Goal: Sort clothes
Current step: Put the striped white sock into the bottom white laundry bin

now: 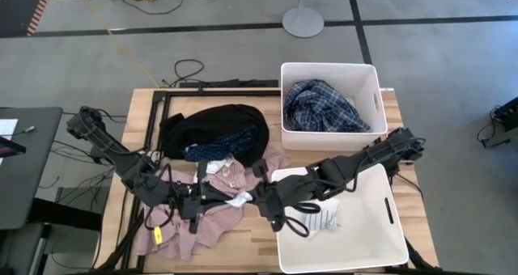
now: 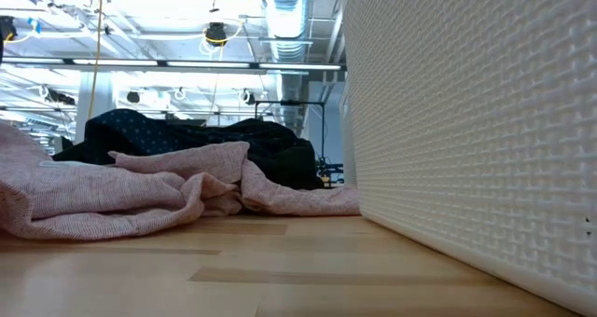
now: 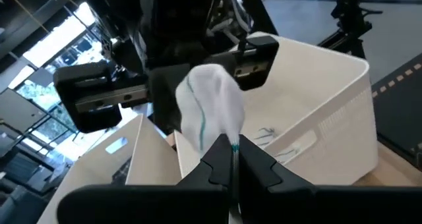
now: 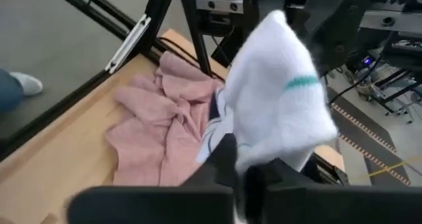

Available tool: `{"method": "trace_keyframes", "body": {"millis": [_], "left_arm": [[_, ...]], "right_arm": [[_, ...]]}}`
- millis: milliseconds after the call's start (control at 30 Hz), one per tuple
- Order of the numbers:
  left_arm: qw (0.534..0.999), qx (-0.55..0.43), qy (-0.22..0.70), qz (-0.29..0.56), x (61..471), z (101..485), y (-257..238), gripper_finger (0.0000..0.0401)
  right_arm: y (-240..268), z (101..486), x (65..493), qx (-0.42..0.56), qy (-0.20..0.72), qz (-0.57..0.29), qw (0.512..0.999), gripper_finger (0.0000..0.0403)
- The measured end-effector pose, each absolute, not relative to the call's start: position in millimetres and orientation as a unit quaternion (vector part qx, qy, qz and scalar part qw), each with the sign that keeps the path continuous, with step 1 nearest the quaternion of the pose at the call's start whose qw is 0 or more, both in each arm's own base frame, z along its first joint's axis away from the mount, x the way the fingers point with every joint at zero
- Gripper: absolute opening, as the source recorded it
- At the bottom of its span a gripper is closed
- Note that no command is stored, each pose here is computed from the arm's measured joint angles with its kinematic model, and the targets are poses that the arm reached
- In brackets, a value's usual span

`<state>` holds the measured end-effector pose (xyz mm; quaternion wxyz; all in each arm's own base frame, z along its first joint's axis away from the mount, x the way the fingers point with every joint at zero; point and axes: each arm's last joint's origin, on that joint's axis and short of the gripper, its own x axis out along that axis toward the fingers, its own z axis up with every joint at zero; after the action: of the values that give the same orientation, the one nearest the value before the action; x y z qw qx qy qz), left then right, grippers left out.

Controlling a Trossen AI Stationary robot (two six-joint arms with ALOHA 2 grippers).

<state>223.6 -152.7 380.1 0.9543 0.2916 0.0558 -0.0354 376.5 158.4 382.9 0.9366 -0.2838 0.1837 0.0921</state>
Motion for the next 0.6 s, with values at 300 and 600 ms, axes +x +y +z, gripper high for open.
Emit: {"method": "trace_keyframes", "body": {"millis": [300, 600], "left_arm": [[0.957, 0.282, 0.06, -0.024, 223.8, 379.8, -151.8, 0.0022], [0.956, 0.277, 0.09, -0.021, 215.5, 374.7, -154.6, 0.012]], "right_arm": [[157.9, 382.6, 373.1, -0.287, 0.197, 0.08, 0.934, 0.0003], [159.5, 401.9, 343.2, -0.282, 0.209, 0.085, 0.932, 0.0001]]}}
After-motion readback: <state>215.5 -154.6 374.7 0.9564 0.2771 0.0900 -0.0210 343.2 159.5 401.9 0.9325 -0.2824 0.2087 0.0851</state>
